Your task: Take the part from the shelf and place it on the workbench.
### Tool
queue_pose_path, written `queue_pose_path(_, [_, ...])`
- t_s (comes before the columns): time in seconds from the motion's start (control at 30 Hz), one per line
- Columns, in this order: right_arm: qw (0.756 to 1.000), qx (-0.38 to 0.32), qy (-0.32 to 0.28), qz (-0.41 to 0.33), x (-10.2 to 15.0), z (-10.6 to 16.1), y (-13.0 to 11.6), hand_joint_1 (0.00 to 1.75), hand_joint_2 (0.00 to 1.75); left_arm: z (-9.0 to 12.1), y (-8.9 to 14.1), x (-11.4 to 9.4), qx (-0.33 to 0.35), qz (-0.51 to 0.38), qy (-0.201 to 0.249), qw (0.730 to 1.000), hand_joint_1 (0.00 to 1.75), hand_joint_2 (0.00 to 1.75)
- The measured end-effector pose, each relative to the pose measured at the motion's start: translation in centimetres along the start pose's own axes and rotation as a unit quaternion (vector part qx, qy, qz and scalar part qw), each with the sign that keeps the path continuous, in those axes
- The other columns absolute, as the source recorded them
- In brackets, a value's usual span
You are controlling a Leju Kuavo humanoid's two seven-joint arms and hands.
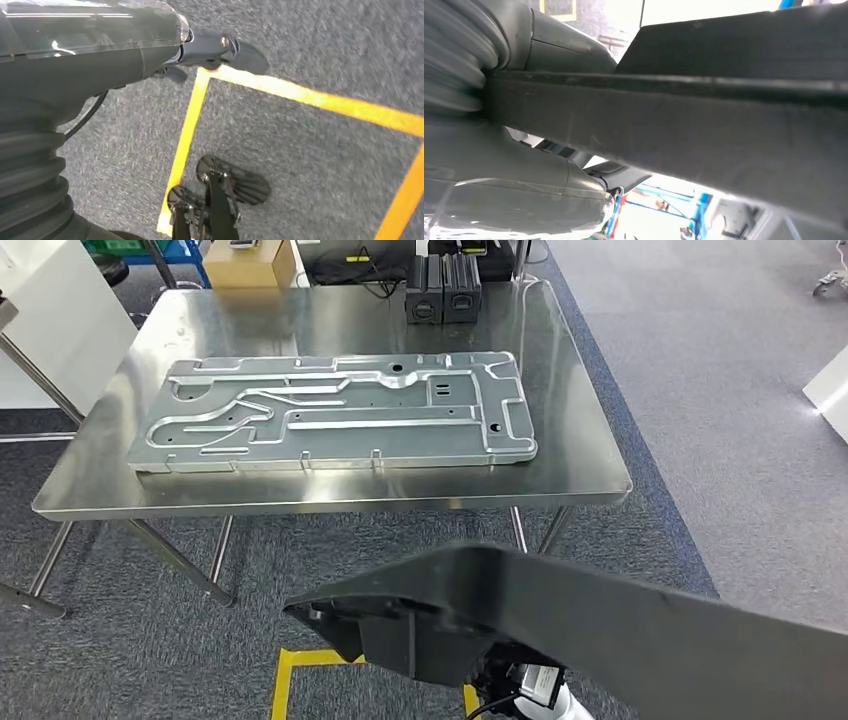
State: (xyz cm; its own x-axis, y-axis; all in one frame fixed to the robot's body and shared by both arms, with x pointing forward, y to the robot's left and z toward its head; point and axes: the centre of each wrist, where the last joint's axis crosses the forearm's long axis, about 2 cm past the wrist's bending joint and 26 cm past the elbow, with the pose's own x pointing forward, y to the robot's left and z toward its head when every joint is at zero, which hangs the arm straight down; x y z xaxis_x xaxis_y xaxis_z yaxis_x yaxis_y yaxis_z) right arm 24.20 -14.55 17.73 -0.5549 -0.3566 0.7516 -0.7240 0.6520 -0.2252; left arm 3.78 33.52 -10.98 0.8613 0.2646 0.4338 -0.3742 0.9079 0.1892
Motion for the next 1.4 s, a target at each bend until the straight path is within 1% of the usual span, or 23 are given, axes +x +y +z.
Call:
queue_pose_path(0.37, [1.000,0.002,0.003,0.001,0.0,-0.1,0.1,1.75,1.75,0.0,-0.1,-0.1,-0.002,0.003,0.000,1.000,0.00,1.75])
queue_pose_path(0.67, [1.000,0.002,0.002,0.010,0.1,-0.4,-0.3,1.75,1.75,0.0,-0.5,0.4,-0.009,0.008,-0.009,1.000,0.00,1.75])
queue_pose_path(0.83, [1.000,-0.004,0.004,0.017,0.0,-0.3,-0.3,1.75,1.75,0.1,-0.5,0.1,-0.008,0.008,-0.006,1.000,0.00,1.75])
queue_pose_path(0.93, [0.999,-0.010,0.003,0.034,0.1,-0.3,-0.5,1.75,1.75,0.1,-0.4,-0.1,-0.007,0.009,-0.005,1.000,0.00,1.75])
queue_pose_path(1.0, [0.998,-0.021,0.001,0.058,0.2,-0.3,-0.9,1.75,1.75,0.1,-0.4,-0.1,-0.006,0.011,-0.006,1.000,0.00,1.75])
queue_pose_path(1.1, [0.992,-0.045,-0.008,0.114,0.8,-0.4,-2.4,1.75,1.75,0.1,-0.4,-0.1,-0.006,0.014,-0.009,1.000,0.00,1.75])
queue_pose_path(1.2, [0.978,-0.076,-0.014,0.194,1.7,-0.7,-4.9,1.75,1.75,0.1,-0.5,-0.1,-0.007,0.018,-0.014,1.000,0.00,1.75])
queue_pose_path(1.3, [0.954,-0.106,-0.006,0.279,2.5,-0.9,-8.0,1.75,1.75,0.1,-0.6,-0.1,-0.007,0.021,-0.016,1.000,0.00,1.75])
queue_pose_path(1.4, [0.920,-0.136,-0.001,0.368,3.5,-1.5,-11.3,1.75,1.75,0.1,-0.7,-0.1,-0.010,0.021,-0.018,1.000,0.00,1.75])
